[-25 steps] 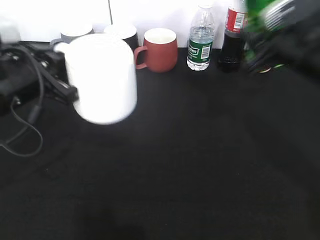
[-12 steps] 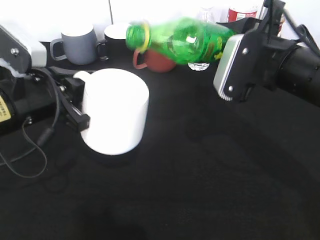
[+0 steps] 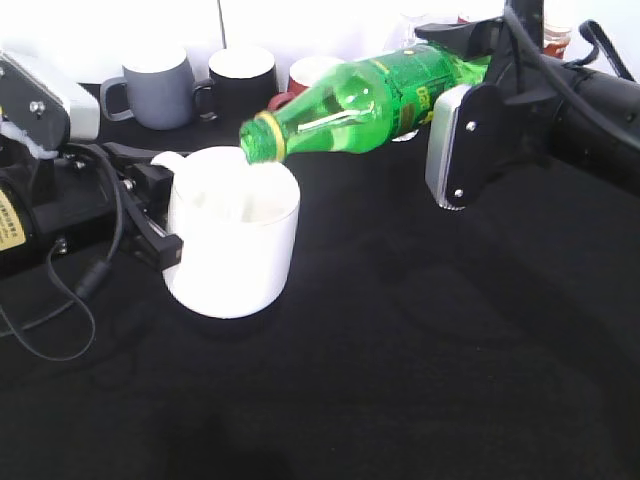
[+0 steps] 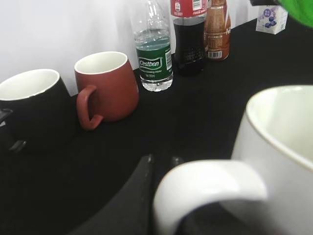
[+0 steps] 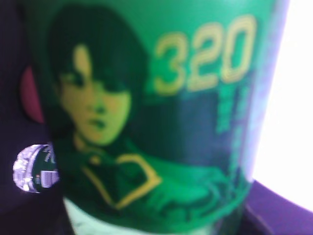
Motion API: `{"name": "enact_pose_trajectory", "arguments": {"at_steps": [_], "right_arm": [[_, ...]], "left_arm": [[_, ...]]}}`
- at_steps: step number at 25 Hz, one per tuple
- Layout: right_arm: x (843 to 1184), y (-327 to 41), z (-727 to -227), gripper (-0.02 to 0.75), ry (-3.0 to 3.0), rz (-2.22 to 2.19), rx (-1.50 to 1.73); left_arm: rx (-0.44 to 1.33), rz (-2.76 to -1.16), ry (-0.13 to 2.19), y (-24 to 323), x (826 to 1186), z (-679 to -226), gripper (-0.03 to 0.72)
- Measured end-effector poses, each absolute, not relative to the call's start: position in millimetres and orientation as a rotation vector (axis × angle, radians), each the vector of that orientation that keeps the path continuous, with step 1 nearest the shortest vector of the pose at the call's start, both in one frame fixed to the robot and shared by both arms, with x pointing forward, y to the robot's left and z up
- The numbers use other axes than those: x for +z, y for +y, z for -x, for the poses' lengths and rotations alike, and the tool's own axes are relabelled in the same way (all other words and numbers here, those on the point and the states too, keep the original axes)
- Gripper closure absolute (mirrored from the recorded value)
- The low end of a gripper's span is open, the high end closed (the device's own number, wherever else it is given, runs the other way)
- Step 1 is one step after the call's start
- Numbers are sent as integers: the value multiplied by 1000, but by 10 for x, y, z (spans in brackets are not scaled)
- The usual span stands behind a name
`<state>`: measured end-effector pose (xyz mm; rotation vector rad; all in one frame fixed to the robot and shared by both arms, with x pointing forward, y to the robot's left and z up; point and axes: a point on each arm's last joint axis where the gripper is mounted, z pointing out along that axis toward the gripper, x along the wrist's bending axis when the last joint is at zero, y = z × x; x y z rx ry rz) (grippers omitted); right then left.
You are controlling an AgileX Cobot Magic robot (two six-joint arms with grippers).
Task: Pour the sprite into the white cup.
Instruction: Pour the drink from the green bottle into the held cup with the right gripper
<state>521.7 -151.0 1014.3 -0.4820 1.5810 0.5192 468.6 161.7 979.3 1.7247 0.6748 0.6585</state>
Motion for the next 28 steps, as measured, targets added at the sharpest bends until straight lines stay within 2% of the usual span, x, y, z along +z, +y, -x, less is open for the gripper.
{"name": "enact_pose_trajectory", "arguments": {"at_steps": [28], "right_arm": [[10186, -1508, -5264, 342, 1563, 540, 433]], "left_arm": [[656, -1733, 628, 1597, 9800, -4670, 624]]}}
